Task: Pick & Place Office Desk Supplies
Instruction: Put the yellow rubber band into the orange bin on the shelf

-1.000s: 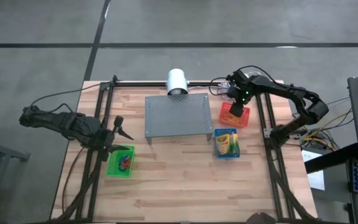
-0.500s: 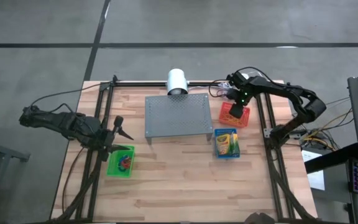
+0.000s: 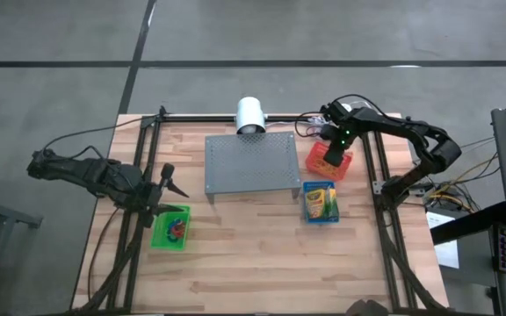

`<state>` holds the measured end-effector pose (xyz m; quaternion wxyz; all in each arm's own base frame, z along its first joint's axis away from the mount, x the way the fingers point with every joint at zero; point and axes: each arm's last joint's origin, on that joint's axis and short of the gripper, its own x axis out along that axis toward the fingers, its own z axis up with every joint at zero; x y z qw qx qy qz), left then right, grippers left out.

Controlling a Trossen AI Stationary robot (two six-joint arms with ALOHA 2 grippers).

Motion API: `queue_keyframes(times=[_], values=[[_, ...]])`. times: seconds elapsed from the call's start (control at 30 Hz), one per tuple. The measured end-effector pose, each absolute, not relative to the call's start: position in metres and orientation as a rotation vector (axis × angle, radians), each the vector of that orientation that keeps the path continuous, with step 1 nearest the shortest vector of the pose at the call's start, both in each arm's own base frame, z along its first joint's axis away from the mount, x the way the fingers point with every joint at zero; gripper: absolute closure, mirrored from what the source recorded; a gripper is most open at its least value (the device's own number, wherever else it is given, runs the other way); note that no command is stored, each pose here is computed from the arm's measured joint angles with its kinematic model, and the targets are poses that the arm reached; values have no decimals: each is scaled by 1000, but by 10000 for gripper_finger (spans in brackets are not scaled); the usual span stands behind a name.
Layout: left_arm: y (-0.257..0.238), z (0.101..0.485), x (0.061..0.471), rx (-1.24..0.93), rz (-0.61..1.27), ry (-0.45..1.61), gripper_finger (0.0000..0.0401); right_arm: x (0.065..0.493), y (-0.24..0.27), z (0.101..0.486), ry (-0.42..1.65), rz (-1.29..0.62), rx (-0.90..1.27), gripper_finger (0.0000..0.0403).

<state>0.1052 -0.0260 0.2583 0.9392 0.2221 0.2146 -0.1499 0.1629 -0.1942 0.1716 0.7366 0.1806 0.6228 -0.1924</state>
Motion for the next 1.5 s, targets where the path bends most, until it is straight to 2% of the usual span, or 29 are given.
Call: queue_keyframes(times=[0.4,0.73,1.17,1.5], values=[[-26,258,105,453,-306,438,192,163,-194,173,1351,-466,442,393],[-26,258,105,454,-306,438,192,155,-185,198,1240,-583,526,394],[-26,258,105,454,-306,438,192,135,-158,253,923,-727,637,394],[-26,258,105,454,-306,439,192,120,-138,277,709,-834,857,394]])
